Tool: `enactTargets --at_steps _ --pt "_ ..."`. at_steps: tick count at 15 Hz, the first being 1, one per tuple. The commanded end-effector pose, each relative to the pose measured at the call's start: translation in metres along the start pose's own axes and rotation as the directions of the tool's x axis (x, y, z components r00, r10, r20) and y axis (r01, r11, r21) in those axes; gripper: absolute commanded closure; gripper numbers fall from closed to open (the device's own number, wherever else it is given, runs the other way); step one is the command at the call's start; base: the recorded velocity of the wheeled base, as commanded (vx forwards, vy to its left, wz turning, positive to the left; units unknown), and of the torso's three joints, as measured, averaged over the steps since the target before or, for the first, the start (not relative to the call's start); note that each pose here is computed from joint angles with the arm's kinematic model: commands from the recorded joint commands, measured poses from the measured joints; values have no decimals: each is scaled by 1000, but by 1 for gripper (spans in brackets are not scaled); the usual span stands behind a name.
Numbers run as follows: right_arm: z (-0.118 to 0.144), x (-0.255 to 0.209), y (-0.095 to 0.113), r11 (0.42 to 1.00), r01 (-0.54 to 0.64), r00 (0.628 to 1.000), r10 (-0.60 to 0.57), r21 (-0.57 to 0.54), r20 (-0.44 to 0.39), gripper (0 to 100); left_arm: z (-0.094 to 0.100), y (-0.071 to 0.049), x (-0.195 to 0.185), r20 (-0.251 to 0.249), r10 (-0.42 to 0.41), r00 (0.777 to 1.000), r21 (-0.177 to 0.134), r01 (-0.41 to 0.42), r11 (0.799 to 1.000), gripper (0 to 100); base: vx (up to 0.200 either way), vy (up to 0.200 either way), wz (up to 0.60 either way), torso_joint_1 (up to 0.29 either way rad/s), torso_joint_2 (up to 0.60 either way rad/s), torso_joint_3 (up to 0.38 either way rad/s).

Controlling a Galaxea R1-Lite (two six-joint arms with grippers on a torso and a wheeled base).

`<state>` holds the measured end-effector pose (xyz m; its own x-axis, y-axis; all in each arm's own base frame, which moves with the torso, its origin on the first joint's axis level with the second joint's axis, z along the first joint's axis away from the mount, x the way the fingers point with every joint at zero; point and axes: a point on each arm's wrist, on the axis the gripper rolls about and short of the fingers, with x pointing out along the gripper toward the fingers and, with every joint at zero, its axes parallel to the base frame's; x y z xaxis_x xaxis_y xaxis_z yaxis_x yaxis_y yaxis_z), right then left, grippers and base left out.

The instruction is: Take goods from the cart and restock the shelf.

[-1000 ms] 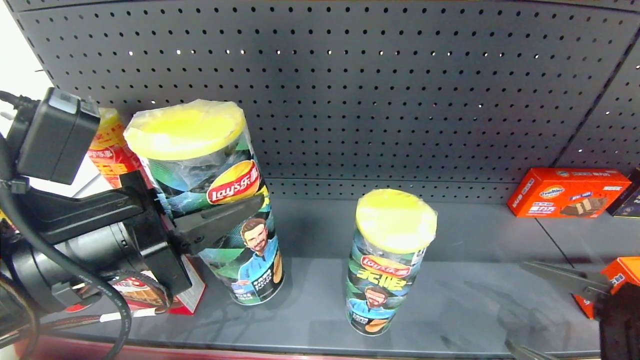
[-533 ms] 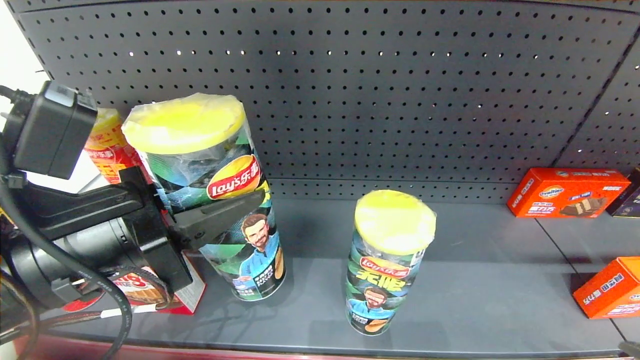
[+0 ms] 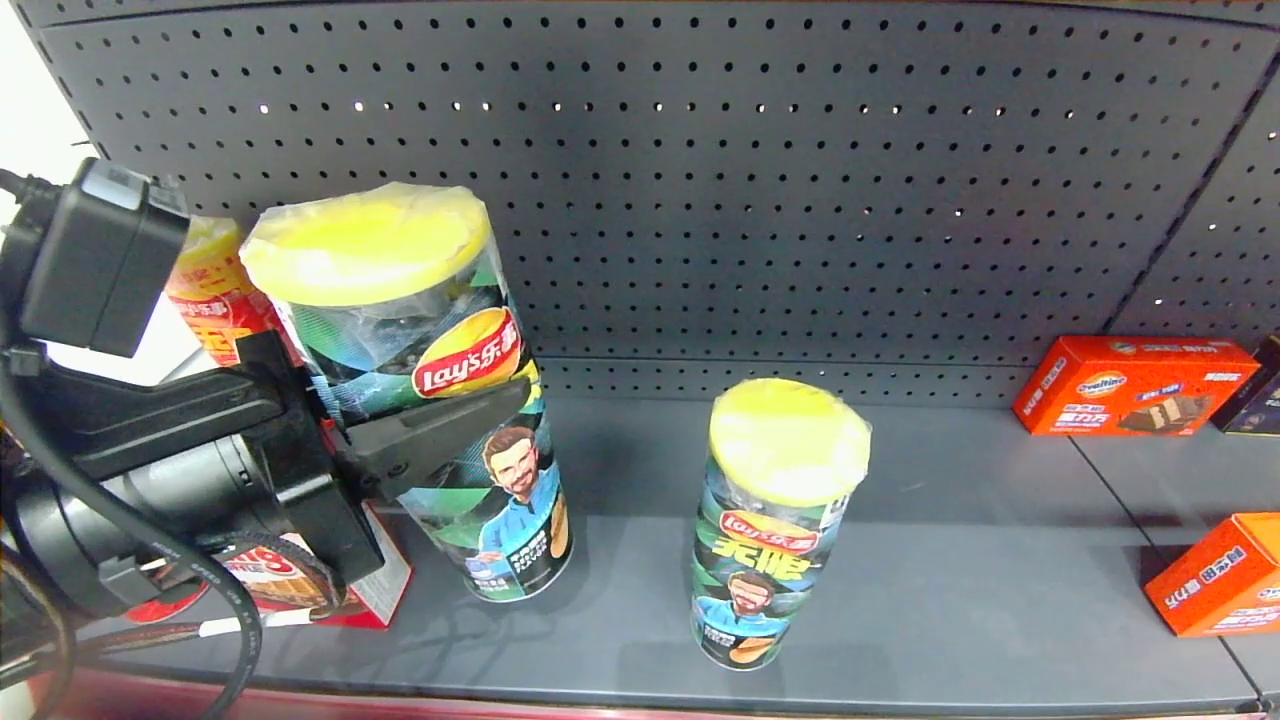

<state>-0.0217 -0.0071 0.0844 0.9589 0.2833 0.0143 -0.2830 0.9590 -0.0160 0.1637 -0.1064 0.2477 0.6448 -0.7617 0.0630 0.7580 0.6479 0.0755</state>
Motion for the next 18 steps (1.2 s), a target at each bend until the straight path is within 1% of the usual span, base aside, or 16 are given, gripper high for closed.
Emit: enactTargets --at_steps 1,2,5,7,9,10,11,12,13,14,15,17,18 --pt "-3 -1 0 1000 18 1000 -17 -14 12 0 1 0 0 5 -2 1000 3 2 1000 100 0 0 0 0 0 0" --pt "-8 0 0 999 27 1000 -28 -29 -13 0 1 0 0 2 -2 1000 3 2 1000 100 0 0 0 0 0 0" --pt "-9 0 0 999 20 1000 -20 -27 -13 0 0 -1 0 1 -4 1000 3 4 1000 100 0 0 0 0 0 0" --pt "-9 0 0 1000 22 1000 -22 8 -15 0 0 -1 -1 1 -7 1000 4 7 1000 100 0 0 0 0 0 0" --pt "-9 0 0 1000 22 1000 -22 8 -15 0 0 -2 -1 2 -13 1000 4 13 1000 100 0 0 0 0 0 0" --pt "-9 0 0 1000 22 1000 -22 8 -15 0 2 -7 -1 6 -34 999 5 34 999 100 0 0 0 0 0 0" --pt "-9 0 0 1000 22 1000 -22 8 -15 0 3 -9 -1 11 -41 999 9 41 999 100 0 0 0 0 0 0" --pt "-9 0 0 1000 22 1000 -22 8 -15 0 4 -9 -2 14 -44 999 17 44 999 100 0 0 0 0 0 0" --pt "-9 0 0 1000 22 1000 -22 8 -15 0 4 -9 -2 16 -47 999 18 47 999 100 0 0 0 0 0 0" --pt "-9 0 0 1000 22 1000 -22 8 -15 0 6 -10 -1 22 -84 996 17 83 996 100 0 0 0 0 0 0" --pt "-9 0 0 1000 22 1000 -22 8 -15 0 8 -9 1 29 -134 991 21 133 991 100 0 0 0 0 0 0" --pt "-9 0 0 1000 22 1000 -22 8 -15 0 7 -5 11 20 -184 983 16 184 983 100 0 0 0 0 0 0" --pt "-9 0 0 1000 22 1000 -22 8 -15 0 8 5 25 16 -189 982 13 189 982 100 0 0 0 0 0 0"
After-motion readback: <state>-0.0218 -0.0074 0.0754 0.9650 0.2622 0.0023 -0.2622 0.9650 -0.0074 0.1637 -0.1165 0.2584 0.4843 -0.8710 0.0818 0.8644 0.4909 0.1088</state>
